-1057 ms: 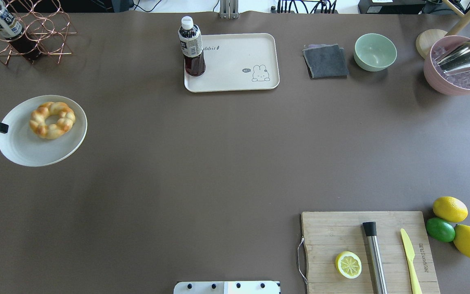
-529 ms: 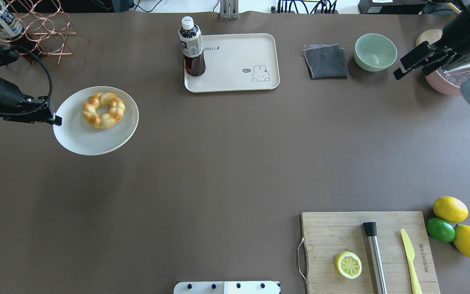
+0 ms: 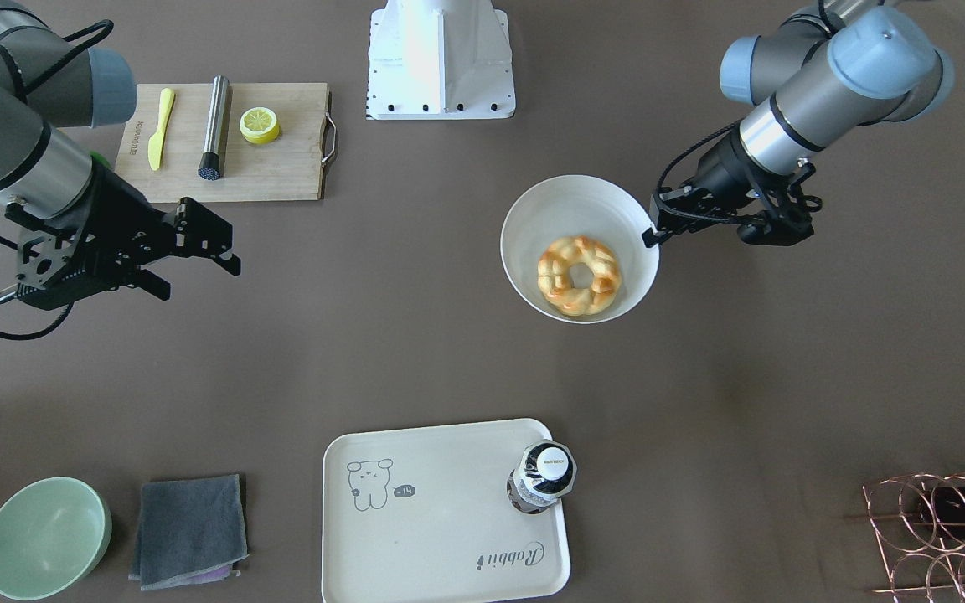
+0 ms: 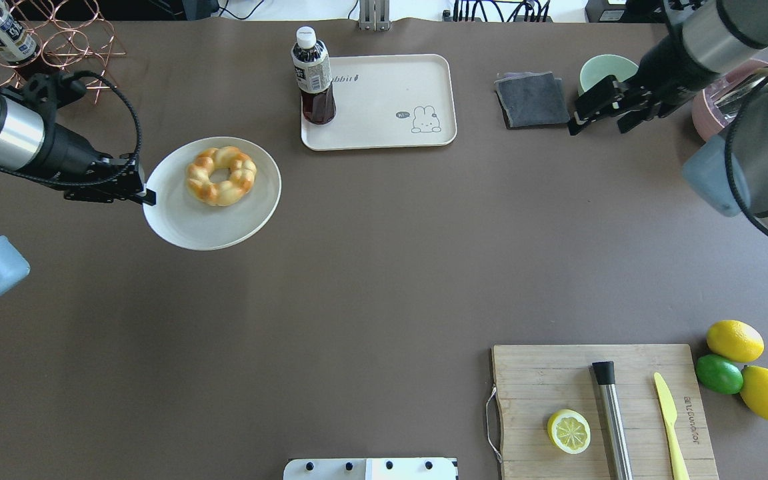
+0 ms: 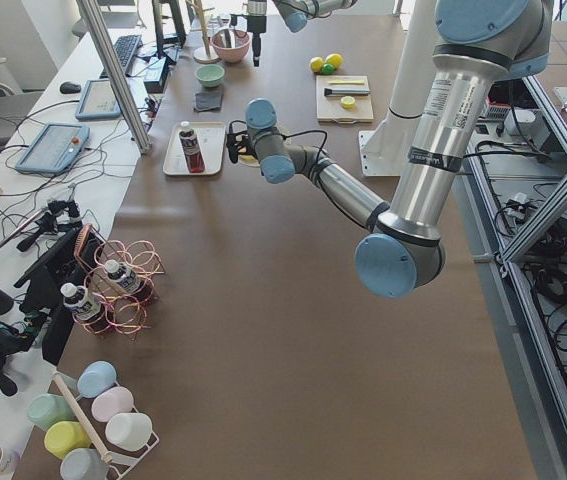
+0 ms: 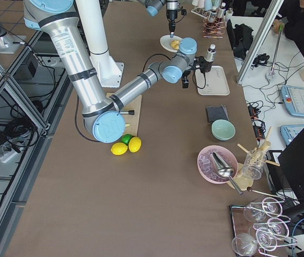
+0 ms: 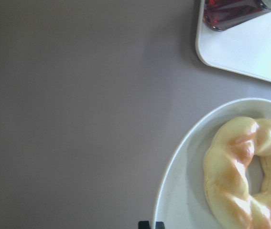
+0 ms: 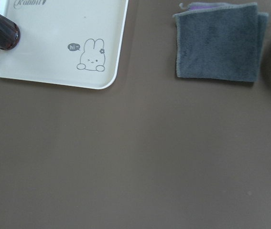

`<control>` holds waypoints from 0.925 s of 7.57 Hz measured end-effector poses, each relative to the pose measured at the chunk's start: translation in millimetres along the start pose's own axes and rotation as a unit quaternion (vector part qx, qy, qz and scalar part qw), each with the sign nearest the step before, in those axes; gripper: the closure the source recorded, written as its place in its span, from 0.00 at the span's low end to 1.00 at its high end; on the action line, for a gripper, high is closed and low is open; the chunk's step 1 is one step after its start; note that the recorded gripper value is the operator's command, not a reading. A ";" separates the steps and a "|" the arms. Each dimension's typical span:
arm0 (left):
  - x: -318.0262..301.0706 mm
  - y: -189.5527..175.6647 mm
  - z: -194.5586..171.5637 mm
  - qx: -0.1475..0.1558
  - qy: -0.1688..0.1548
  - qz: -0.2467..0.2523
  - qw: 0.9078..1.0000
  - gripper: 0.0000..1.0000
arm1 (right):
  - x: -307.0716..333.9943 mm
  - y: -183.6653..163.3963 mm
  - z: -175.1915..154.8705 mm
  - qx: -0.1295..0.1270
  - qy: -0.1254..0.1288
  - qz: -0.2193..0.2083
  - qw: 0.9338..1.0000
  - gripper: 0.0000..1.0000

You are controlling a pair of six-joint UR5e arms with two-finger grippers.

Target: Place donut on tray

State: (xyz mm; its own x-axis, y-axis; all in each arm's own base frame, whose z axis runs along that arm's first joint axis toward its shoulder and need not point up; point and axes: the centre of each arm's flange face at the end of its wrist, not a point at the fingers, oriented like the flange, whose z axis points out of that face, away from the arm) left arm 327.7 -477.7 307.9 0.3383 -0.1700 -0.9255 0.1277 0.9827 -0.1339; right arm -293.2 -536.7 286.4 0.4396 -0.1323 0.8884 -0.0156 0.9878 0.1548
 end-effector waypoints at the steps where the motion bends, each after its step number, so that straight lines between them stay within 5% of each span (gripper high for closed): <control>1: 34.3 18.8 22.5 0.002 0.006 -0.012 1.000 1.00 | -29.1 13.6 21.0 0.004 -0.014 0.019 1.000 0.00; 4: 122.2 66.2 74.3 0.045 -0.029 -0.016 0.998 1.00 | -81.7 36.4 55.9 -0.010 -0.030 0.030 0.999 0.00; 7: 144.1 86.2 92.2 0.063 -0.041 -0.010 0.997 1.00 | -100.6 48.0 70.1 -0.028 -0.031 0.089 0.995 0.00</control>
State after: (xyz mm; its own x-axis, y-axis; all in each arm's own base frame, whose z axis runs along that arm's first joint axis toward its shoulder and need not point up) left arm 473.4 -424.2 195.7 0.4083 -0.1989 -0.8909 0.2501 0.9630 -0.1004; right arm -401.1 -481.7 234.7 0.3776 0.0427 0.9250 -0.0377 0.9988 -0.0307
